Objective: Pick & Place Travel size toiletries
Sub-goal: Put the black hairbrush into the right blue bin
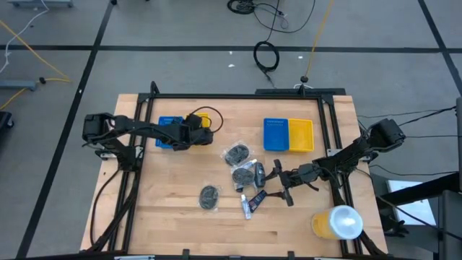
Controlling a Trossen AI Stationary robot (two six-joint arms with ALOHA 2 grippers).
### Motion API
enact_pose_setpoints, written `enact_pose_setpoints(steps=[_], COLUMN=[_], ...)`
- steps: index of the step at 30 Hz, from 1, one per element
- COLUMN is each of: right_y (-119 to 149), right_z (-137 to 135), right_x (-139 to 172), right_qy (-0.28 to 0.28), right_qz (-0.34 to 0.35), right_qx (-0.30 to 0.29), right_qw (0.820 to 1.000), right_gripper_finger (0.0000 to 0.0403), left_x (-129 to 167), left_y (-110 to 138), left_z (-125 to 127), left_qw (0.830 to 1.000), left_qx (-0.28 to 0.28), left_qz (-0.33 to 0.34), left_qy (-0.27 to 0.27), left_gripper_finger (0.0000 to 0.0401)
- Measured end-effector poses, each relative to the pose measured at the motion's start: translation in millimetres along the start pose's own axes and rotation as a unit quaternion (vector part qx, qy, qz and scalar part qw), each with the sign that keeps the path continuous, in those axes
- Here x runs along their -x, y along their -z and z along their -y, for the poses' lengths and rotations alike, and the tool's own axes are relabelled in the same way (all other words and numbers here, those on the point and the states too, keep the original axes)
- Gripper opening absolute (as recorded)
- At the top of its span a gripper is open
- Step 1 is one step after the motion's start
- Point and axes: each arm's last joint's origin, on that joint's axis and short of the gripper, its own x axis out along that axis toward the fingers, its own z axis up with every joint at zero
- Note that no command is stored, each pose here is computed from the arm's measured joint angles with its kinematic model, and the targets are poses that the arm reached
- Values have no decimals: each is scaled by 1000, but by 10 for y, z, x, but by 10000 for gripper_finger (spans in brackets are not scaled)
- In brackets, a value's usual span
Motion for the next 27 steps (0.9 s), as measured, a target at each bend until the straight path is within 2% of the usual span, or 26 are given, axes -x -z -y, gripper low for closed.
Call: enact_pose_setpoints(steps=[6, 9, 13, 16, 20, 24, 27], right_y=[0, 0, 1, 16, 45, 37, -73], right_z=[0, 0, 1, 3, -12, -82, -135], right_x=[0, 0, 0, 0, 5, -27, -142], right_qy=[0, 0, 1, 4, 37, 57, 76], right_qz=[0, 0, 0, -8, -19, -38, -70], right_qx=[0, 0, 0, -2, -2, 35, 71], right_qw=[1000, 1000, 1000, 1000, 999, 997, 992], right_gripper_finger=[267, 267, 267, 267, 267, 267, 267], left_x=[18, 114, 364, 632, 973, 1154, 1159], left_y=[19, 31, 93, 190, 448, 801, 1005], left_z=[29, 115, 361, 601, 914, 1177, 1327], left_qw=[999, 996, 984, 963, 922, 882, 866], left_qx=[-30, -39, -62, -81, -122, -166, -154], left_qz=[-25, -26, 22, 77, 143, 191, 210], left_qy=[30, 79, 164, 244, 338, 398, 426], left_gripper_finger=[191, 191, 191, 191, 191, 191, 191])
